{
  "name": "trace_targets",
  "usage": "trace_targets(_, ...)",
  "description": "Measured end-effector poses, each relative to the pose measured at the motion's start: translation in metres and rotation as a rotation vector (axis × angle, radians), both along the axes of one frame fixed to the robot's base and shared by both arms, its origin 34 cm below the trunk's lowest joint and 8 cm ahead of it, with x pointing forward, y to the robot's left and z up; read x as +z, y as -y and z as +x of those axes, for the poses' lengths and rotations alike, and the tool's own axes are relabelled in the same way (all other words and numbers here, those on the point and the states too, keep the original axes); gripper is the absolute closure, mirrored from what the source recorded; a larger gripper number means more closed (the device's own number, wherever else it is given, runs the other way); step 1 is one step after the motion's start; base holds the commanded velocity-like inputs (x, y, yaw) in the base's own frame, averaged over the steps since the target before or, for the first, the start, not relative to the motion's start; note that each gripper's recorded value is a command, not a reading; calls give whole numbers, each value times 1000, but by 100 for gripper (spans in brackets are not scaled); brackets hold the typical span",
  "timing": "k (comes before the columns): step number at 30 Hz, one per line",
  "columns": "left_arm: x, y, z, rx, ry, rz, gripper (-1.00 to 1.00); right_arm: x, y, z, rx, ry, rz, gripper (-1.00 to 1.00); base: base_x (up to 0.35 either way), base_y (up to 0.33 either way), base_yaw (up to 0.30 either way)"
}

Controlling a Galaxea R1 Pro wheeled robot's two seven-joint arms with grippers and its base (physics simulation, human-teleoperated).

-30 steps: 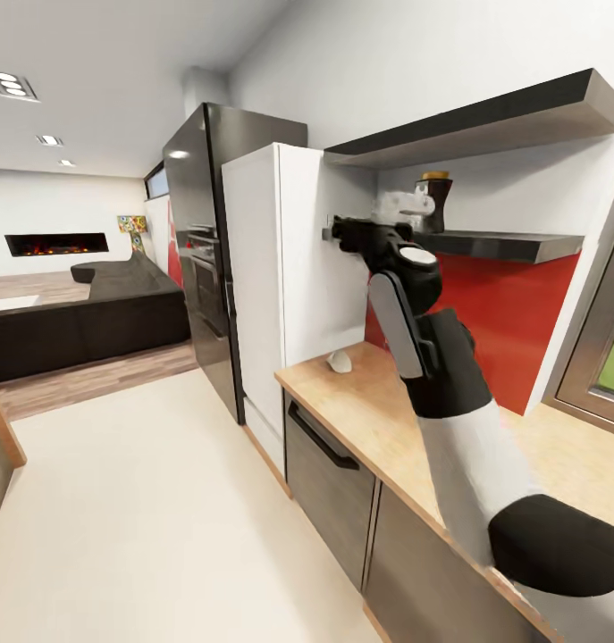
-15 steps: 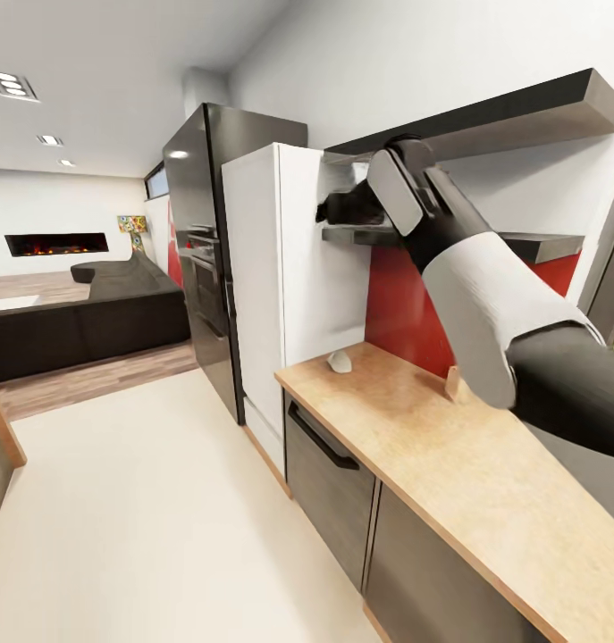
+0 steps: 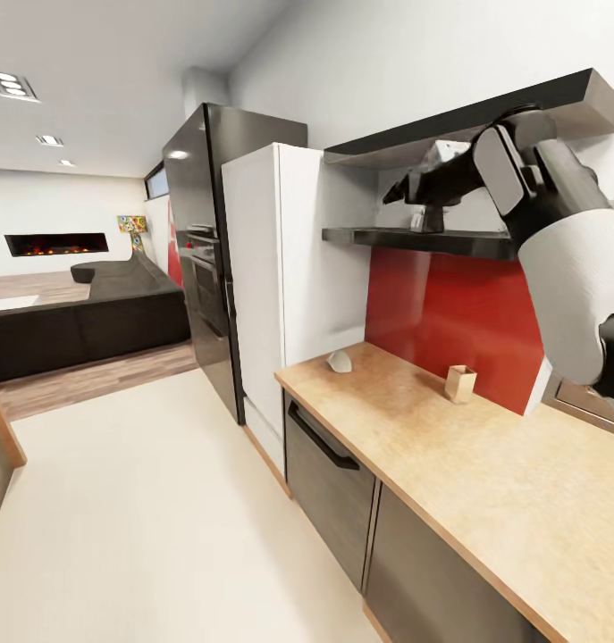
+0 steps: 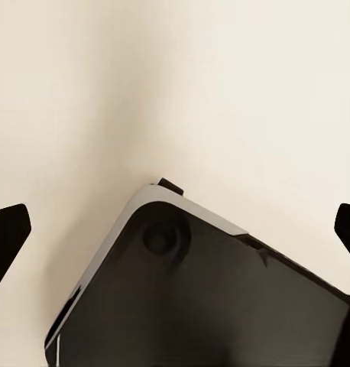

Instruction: Set up a coffee station on the kitchen countertop: keep the coffee maker on the countertop, move the bottle of coffee from the kitchen shelf to the counter next to the coffee maker, place a paper coffee filter on top of the coffee maker, put the saucer next to the coffee maker with the coffee cup on the saucer, and place the electric kettle next to the coffee maker.

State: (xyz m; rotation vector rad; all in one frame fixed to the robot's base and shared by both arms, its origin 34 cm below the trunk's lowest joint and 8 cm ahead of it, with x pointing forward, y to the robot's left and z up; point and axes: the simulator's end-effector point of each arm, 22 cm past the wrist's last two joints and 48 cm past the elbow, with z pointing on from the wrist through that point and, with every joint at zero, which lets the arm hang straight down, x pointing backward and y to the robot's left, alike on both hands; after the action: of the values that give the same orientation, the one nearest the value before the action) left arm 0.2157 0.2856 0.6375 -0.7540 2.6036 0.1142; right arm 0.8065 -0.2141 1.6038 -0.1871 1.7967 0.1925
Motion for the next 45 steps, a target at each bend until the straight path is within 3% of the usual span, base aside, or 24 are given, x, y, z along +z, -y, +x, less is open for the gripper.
trace_targets(4,0,0,0,0,0,0,-100,22,7,-7,-11,65,-1,-100,0,0,0)
trace_targets(12,0,0,0,0,0,0,-100,30,17,-4,-46,102,-9,-100,0,0,0)
trace_targets(19,0,-1,0,0,1,1,-100,21,48,16,-148,139,-87,-100,0,0,0)
trace_targets(28,0,-1,0,0,1,1,-100,25,64,19,-206,171,-118,-100,0,0,0)
trace_targets(38,0,-1,0,1,1,3,-100,1,73,32,-222,127,-111,-100,13,0,0)
trace_targets(45,0,-1,0,-1,3,3,-100,-12,80,39,-230,115,-99,-100,261,0,0)
